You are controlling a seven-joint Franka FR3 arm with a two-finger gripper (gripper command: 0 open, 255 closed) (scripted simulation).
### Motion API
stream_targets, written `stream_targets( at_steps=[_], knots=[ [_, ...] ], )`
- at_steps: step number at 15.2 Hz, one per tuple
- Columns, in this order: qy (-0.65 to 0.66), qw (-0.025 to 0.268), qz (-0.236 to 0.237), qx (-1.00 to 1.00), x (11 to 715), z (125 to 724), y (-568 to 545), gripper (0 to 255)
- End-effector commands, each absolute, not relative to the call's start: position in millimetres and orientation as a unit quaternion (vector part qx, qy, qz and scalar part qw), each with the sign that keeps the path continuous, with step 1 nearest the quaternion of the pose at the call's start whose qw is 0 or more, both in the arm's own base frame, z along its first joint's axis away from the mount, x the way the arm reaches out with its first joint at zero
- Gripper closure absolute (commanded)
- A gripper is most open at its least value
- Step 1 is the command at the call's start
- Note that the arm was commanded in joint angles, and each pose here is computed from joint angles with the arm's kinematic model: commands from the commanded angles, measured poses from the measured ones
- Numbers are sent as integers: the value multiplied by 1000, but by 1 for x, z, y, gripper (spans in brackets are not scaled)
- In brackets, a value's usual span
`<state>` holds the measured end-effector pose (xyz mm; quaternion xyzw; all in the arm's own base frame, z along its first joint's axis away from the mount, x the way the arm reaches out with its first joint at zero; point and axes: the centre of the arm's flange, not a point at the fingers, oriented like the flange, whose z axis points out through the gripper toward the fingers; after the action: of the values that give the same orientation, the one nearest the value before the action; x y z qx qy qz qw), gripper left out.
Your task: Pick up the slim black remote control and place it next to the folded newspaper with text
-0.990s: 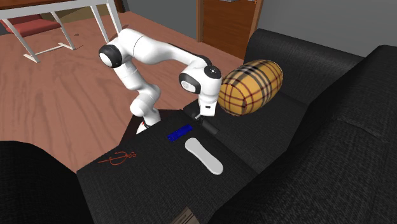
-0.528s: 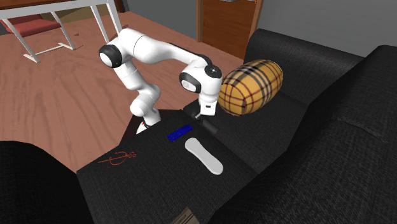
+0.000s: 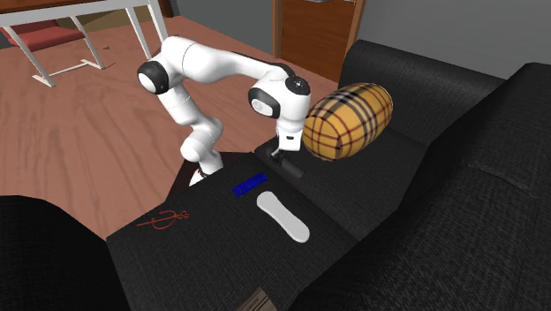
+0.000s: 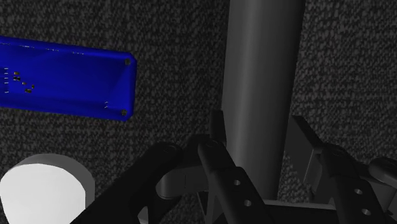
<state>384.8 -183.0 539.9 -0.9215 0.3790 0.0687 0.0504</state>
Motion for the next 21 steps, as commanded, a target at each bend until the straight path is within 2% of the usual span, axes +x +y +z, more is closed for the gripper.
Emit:
stream_targets(
  at_steps=[1,9,21],
  knots=[
    [379,50,69,-921,384,551,-183,255],
    [379,50,69,-921,384,590,-183,255],
    [379,50,69,-921,303,594,-319,255]
  ],
)
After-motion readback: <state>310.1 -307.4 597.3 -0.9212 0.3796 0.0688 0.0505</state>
